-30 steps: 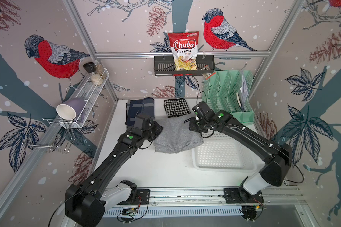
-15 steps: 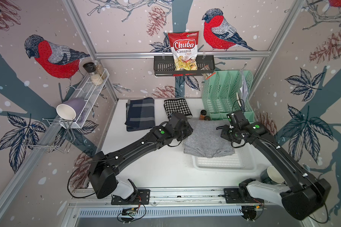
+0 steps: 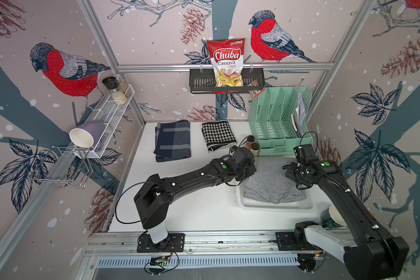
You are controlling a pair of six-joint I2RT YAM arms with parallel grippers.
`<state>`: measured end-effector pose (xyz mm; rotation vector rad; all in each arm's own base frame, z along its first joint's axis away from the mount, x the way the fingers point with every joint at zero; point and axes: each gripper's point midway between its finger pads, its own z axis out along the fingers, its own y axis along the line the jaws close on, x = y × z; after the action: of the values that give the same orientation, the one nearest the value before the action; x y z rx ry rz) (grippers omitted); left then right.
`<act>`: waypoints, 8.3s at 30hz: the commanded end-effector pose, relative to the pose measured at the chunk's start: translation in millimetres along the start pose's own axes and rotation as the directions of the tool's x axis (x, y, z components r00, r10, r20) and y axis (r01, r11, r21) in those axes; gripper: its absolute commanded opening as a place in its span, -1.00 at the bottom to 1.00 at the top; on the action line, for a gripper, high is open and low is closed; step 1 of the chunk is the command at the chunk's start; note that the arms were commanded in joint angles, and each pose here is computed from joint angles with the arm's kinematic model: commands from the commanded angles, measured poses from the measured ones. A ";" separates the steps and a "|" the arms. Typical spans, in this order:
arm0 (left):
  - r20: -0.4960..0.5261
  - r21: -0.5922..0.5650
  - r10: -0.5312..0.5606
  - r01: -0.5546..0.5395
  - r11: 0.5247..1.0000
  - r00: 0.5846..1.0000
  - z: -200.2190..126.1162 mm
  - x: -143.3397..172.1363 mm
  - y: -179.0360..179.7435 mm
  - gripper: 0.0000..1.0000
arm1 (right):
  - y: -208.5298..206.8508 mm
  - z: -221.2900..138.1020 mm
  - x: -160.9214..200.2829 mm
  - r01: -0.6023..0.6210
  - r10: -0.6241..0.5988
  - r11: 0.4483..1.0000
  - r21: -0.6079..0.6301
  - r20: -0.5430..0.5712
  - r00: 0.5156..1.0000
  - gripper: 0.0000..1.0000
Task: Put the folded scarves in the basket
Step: Place the scarf in the basket, then move the scarf to the center of the board.
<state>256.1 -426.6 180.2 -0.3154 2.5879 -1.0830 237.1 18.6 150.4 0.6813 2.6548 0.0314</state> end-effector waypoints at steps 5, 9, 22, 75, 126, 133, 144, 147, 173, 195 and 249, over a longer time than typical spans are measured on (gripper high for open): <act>0.003 -0.053 0.024 -0.024 0.998 1.000 19.9 5.6 10.2 -1.00 | -9.2 27.2 -1.8 -0.010 0.010 1.000 0.028 0.012 1.000 -1.00; -0.005 -0.104 0.027 -0.027 0.994 1.000 33.0 9.2 27.4 -1.00 | -4.1 36.1 0.2 -0.020 0.020 1.000 0.013 -0.012 1.000 -1.00; 0.008 -0.307 0.065 -0.059 0.950 0.998 58.0 11.2 88.1 -1.00 | -11.3 68.3 19.1 -0.070 0.073 0.996 0.046 -0.066 0.995 -1.00; 0.135 -0.330 0.171 -0.118 0.937 0.976 -1.6 -7.0 42.7 -0.18 | -21.9 24.6 1.7 -0.136 0.127 0.983 0.119 0.080 0.989 0.39; 0.323 -0.253 0.220 -0.140 0.957 0.921 -75.6 -48.1 -7.8 0.23 | 52.4 -53.4 -38.1 0.009 0.050 0.980 -0.197 0.289 0.956 0.69; 0.412 -0.295 0.155 -0.029 0.955 0.898 -125.4 -113.0 49.2 0.24 | 116.5 -75.2 -24.2 0.176 -0.071 0.939 -0.296 0.334 0.940 0.65; 0.607 -0.351 -0.007 0.275 0.895 0.795 -217.8 -225.6 212.1 0.11 | 178.2 -77.9 -2.4 0.299 -0.170 0.862 -0.409 0.323 0.931 0.60; 0.624 -0.352 -0.077 0.367 0.861 0.777 -222.4 -243.8 259.1 0.07 | 184.3 -75.4 0.8 0.311 -0.185 0.851 -0.423 0.314 0.931 0.60; 0.625 -0.514 -0.188 0.581 0.631 0.757 -193.7 -330.2 442.4 0.09 | 178.1 -37.8 9.0 0.288 -0.210 0.852 -0.437 0.217 0.953 0.62; 0.600 -0.441 -0.252 0.576 0.688 0.760 -179.1 -307.9 454.7 -1.00 | 191.5 -36.4 16.4 0.297 -0.234 0.840 -0.454 0.190 0.953 0.62; 0.631 -0.141 -0.524 0.748 0.648 0.572 -198.9 -38.4 328.9 0.00 | 338.9 1.5 262.8 0.261 -0.534 0.724 -0.639 -0.278 0.799 0.51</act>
<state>201.6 -69.8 78.6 -1.5654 2.1199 -0.5641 183.7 421.7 87.7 -0.2071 2.9066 0.8182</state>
